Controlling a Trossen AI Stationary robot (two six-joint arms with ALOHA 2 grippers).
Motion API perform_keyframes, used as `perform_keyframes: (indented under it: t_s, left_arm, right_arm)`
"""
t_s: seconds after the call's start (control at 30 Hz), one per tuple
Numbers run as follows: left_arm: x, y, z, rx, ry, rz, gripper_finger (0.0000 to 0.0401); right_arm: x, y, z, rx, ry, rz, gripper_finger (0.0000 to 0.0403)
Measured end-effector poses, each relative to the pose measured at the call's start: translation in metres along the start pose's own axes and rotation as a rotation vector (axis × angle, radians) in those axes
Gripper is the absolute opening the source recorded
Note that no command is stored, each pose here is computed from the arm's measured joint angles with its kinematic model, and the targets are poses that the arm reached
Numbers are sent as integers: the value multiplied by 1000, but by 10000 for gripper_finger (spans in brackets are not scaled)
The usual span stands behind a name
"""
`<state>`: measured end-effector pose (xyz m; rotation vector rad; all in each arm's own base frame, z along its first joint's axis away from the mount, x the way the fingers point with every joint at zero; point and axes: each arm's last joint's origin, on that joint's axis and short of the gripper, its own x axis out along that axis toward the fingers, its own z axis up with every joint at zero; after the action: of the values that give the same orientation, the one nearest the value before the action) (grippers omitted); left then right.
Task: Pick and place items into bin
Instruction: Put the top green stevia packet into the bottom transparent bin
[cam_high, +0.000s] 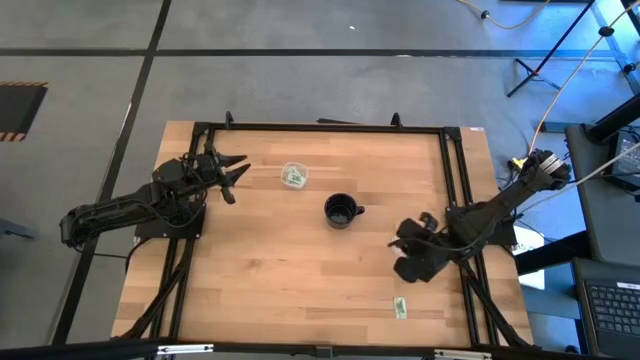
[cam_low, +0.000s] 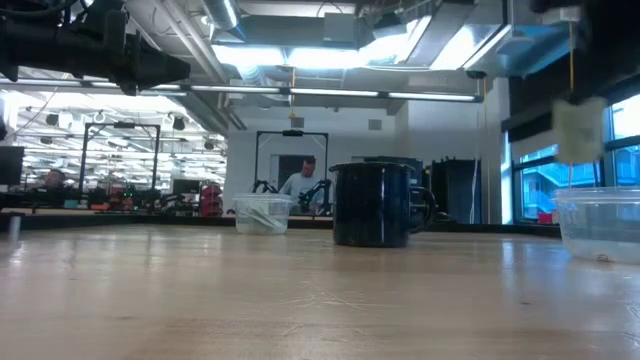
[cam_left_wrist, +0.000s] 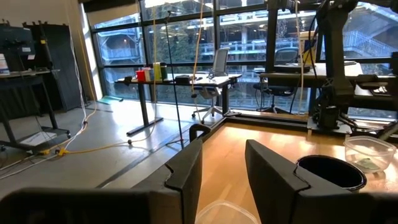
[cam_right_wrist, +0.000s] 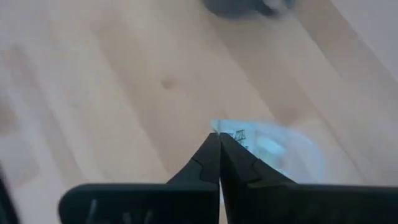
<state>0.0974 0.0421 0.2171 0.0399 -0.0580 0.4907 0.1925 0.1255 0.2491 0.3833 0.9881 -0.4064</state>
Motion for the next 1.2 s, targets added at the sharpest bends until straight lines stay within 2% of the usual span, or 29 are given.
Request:
perform_keyframes:
  t_s: [0.2,0.4,0.9,1.2]
  left_arm:
    - [0,0,0,0,-1,0,116]
    - [0,0,0,6,0,0,116]
    - [0,0,0,16,0,-1,118]
    - [0,0,0,7,0,-2,119]
  right_arm:
    - [-4,-10,-19,75,76,-155,0]
    - [3,-4,-24,72,89,-185,0]
    - [45,8,-33,18,137,-352,0]
    - [50,9,-35,6,144,-371,16]
